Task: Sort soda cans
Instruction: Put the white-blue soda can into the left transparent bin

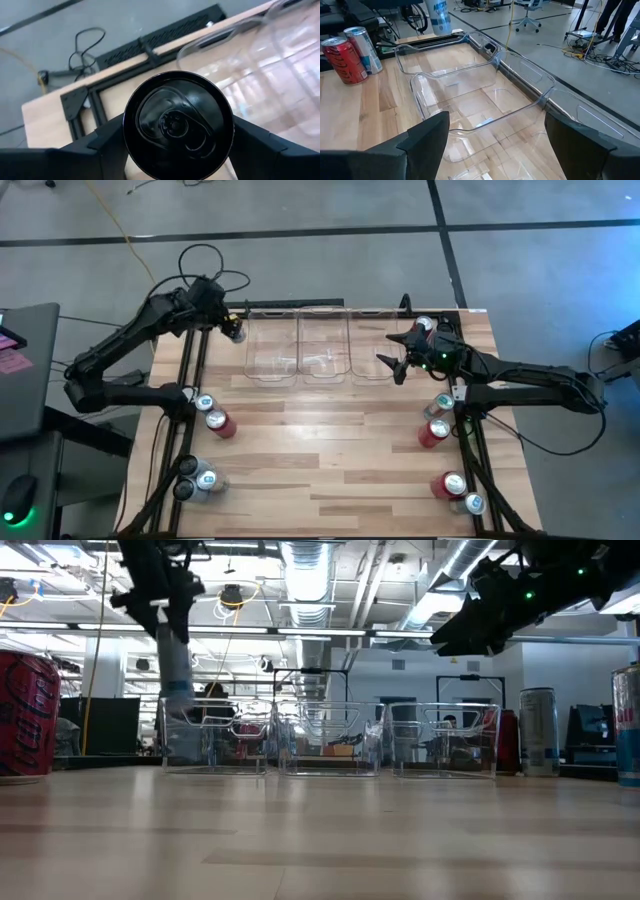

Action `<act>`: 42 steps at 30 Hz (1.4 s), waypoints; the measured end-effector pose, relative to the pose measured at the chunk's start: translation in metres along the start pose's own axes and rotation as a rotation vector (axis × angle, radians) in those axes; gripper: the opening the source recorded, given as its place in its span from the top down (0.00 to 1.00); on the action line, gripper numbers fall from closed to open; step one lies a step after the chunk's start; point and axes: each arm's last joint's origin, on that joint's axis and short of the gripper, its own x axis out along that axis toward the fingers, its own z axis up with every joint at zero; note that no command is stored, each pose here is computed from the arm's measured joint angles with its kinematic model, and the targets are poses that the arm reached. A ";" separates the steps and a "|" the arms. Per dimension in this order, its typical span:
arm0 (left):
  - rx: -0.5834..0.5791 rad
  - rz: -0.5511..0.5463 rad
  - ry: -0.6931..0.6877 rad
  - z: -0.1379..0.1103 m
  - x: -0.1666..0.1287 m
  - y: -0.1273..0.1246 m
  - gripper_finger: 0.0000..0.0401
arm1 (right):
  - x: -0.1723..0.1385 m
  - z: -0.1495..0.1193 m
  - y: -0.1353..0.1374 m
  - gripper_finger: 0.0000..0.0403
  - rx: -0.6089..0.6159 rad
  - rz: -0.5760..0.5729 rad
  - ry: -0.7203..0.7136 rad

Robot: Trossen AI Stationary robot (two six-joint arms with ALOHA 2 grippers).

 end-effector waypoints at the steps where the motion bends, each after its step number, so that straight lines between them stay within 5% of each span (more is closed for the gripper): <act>1: 0.004 -0.012 -0.011 0.001 -0.003 -0.002 0.33 | 0.000 0.000 0.000 0.13 0.000 0.000 0.000; 11: 0.144 -0.155 -0.113 0.013 -0.010 -0.038 0.33 | 0.000 0.002 0.000 0.13 0.007 0.001 -0.022; 20: 0.250 -0.131 -0.054 0.025 0.041 -0.073 0.33 | 0.000 0.003 0.000 0.13 0.013 0.003 -0.033; 29: 0.245 -0.029 0.063 0.034 0.097 -0.065 0.33 | 0.000 0.000 0.000 0.13 0.009 0.002 -0.005; 42: 0.249 -0.024 0.101 0.039 0.136 -0.066 0.32 | 0.000 -0.002 0.000 0.13 0.003 0.000 0.025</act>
